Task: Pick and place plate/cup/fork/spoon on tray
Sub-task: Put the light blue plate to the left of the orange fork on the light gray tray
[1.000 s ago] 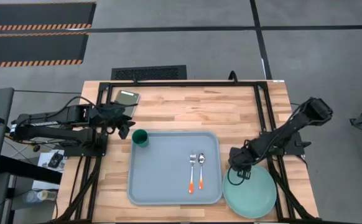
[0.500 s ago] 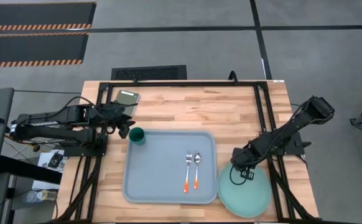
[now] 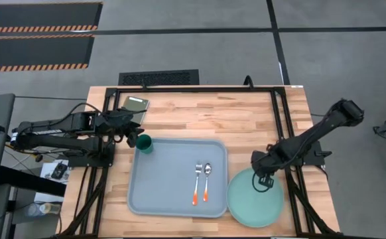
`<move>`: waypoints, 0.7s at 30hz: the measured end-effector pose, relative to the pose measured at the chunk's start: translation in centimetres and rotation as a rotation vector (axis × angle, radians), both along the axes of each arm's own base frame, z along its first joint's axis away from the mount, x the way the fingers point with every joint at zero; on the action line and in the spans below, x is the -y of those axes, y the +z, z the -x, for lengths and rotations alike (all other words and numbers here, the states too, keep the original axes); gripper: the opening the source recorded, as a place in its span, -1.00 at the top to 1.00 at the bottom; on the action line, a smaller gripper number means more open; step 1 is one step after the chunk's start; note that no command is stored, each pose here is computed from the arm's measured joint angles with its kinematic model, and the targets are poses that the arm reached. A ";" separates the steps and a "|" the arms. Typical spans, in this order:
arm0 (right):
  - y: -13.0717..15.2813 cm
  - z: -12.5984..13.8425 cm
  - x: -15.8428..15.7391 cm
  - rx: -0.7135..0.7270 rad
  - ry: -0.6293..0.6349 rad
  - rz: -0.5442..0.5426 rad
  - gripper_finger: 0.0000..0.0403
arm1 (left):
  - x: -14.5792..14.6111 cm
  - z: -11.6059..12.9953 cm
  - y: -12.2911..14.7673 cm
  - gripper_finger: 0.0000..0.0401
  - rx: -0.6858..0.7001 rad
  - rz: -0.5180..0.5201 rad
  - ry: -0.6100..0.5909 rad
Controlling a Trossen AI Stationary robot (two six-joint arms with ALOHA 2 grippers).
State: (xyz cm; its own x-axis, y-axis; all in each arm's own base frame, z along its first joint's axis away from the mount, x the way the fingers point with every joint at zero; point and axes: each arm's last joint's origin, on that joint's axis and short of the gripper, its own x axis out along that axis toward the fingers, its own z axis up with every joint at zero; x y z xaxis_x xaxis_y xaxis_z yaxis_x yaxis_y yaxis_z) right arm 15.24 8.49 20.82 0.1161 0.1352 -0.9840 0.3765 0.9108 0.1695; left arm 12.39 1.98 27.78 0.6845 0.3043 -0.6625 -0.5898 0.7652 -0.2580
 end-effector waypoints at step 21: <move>6.3 -2.3 9.4 0.486 -0.747 0.286 0.99 | -2.5 -3.2 2.0 0.27 0.279 -0.093 0.039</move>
